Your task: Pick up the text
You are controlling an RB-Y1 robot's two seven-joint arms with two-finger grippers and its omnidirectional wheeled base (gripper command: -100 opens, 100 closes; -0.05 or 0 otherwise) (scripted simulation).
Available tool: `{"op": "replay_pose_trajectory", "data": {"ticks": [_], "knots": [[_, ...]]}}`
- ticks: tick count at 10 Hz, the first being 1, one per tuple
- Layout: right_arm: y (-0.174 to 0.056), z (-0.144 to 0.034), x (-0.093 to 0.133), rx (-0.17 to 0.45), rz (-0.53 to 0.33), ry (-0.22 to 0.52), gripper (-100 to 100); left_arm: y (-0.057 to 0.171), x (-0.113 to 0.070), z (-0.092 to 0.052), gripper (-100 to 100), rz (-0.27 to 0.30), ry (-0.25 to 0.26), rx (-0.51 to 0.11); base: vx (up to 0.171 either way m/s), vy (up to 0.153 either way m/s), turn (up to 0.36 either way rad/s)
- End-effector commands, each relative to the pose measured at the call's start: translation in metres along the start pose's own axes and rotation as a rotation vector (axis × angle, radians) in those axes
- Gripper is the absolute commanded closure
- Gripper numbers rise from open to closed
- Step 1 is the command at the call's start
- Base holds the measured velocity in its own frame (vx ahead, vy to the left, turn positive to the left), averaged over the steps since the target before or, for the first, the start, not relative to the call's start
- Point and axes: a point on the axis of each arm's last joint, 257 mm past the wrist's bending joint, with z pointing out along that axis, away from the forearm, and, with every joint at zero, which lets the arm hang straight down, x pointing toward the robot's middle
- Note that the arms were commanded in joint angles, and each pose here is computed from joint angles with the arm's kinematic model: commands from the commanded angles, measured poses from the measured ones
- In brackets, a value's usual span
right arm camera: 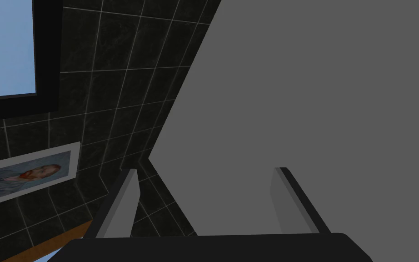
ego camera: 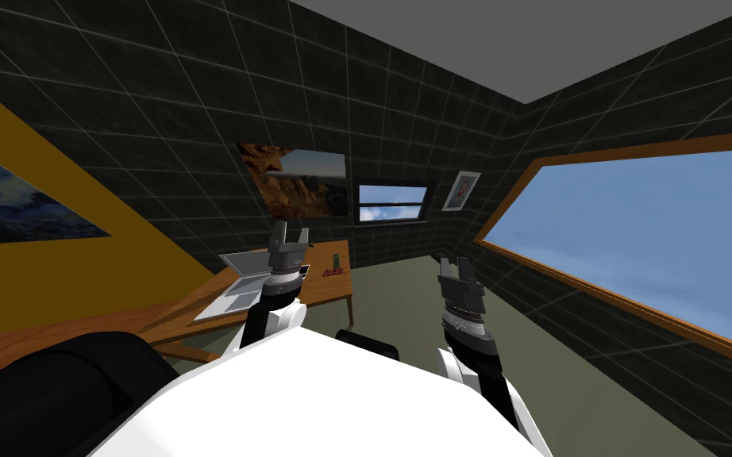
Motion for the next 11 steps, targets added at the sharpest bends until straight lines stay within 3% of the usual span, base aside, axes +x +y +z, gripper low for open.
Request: {"op": "replay_pose_trajectory", "data": {"ticks": [1, 6, 7, 8, 9, 10, 11], "knots": [[0.0, 0.0, 0.0, 0.0, 0.0, 0.0, 0, 0.015, 0.003, 0.0, -100, -0.017, 0.013, -0.034, -0.008, -0.015, 0.006], [0.0, 0.0, 0.0, 0.0, 0.0, 0.0, 0, 0.086, 0.018, -0.004, -100, -0.079, 0.065, -0.205, -0.001, -0.039, 0.002], [0.0, 0.0, 0.0, 0.0, 0.0, 0.0, 0, 0.092, 0.018, -0.006, -100, -0.078, 0.065, -0.217, 0.004, -0.027, 0.0], [0.0, 0.0, 0.0, 0.0, 0.0, 0.0, 0, 0.114, 0.022, -0.01, -100, -0.089, 0.08, -0.273, 0.005, -0.024, -0.005], [0.0, 0.0, 0.0, 0.0, 0.0, 0.0, 0, 0.114, 0.022, -0.01, -100, -0.089, 0.08, -0.273, 0.004, -0.018, -0.002], [0.0, 0.0, 0.0, 0.0, 0.0, 0.0, 0, 0.136, 0.025, -0.015, -100, -0.099, 0.094, -0.325, 0.005, -0.021, -0.005], [0.0, 0.0, 0.0, 0.0, 0.0, 0.0, 0, 0.138, 0.026, -0.015, -100, -0.099, 0.096, -0.334, 0.006, -0.019, -0.003]]}}
